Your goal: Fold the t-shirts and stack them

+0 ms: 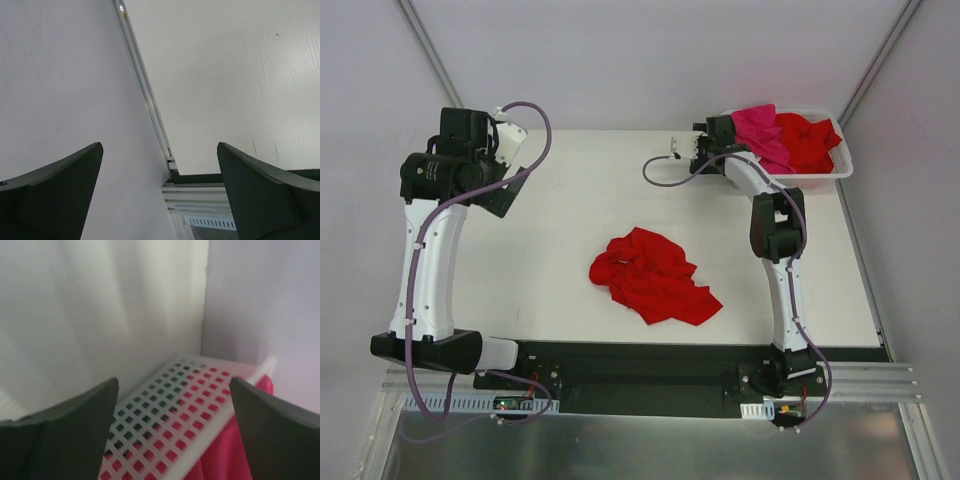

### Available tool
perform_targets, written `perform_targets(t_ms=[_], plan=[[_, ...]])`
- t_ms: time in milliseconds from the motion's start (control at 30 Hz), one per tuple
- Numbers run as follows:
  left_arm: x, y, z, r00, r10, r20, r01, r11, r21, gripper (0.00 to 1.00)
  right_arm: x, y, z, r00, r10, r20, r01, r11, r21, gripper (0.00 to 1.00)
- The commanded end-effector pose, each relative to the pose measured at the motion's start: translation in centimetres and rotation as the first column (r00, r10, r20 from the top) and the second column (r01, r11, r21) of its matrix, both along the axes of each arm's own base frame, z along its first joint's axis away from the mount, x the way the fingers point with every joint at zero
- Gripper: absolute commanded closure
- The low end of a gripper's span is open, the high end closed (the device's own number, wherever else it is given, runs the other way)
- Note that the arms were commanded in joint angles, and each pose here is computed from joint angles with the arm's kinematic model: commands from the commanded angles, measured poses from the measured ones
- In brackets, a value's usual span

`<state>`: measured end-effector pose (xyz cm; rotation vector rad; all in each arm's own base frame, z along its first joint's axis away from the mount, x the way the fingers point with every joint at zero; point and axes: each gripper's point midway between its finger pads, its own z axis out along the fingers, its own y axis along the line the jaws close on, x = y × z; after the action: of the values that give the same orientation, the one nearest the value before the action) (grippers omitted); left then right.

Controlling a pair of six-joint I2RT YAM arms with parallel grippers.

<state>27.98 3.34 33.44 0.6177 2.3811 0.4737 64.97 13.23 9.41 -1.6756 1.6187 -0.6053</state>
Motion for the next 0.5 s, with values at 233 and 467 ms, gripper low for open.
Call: perform_targets(t_ms=[233,467], plan=[[-0.1,0.2,1.0,1.000,0.014,0.011,-0.014,1.000,-0.008,0.01,4.0,-10.6,5.1,0.960,-0.194,0.203,0.232,0.955,-0.185,0.04],[-0.2,0.0,1.4,1.000,0.005,0.026,-0.004,1.000,-0.018,0.01,1.6,-7.5,14.5,0.890,-0.263,0.371,0.295,0.955,-0.030,0.04]])
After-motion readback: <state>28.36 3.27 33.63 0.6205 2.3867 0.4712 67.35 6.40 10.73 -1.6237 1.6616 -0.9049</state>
